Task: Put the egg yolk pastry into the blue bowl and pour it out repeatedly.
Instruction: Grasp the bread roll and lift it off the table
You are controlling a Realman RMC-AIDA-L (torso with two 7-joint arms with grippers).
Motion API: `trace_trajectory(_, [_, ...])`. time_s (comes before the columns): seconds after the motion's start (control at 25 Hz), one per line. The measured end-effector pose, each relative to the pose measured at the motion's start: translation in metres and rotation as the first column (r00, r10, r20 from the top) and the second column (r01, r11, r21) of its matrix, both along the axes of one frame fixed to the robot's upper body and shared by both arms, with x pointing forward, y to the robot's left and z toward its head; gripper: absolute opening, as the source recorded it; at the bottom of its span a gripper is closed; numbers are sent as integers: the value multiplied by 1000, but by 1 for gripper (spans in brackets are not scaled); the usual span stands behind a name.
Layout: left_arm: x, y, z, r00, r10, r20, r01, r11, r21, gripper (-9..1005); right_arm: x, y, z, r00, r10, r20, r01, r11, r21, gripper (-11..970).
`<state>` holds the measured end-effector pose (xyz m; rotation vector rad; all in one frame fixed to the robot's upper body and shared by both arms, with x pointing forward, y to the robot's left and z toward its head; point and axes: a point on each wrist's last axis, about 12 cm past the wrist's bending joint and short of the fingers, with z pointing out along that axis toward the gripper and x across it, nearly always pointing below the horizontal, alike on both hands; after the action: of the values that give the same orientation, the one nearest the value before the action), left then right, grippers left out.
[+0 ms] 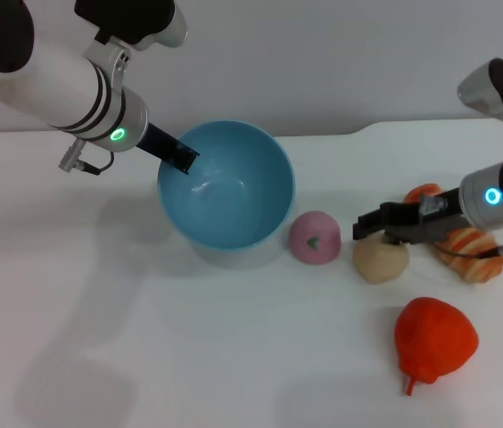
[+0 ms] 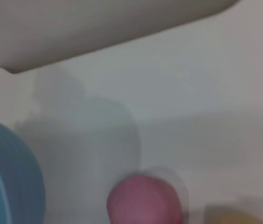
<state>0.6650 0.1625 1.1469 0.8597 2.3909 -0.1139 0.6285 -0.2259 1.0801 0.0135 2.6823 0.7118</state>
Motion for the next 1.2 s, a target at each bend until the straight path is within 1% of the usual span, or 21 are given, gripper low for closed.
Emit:
trace_trajectory(0.12, [0,0,-1,1000,1,-2,-1,1000,1,-1,-4,-4,-2,999,-8,-32,8,1000,5,461])
trace_trajectory(0.44, [0,-2,-1,1000,-4,-2,4,1000,2,-2,-19,-25,-11,993,-43,-112,45,999,15,449])
trace_trajectory(0.6, [-1,-3,-1,1000,-11,-1,11,1000,5,-2,-23,-34,-13,993,-62,-102,63,998,8,443])
trace_trajectory(0.8, [-1,-4,-1,1000,-12,0,12,1000,5,-2,-26,-38,-14,996,-55,-69,55,998,-7,435])
trace_trajectory(1.0, [-2,-3,-2,1000,-8,-6,8,1000,4,-1,-27,-37,-16,999,-10,-42,10,1000,-22,264])
trace_trajectory(1.2, [-2,-3,-3,1000,-6,-4,6,1000,4,-1,-23,-34,-8,999,33,24,-32,999,-36,206])
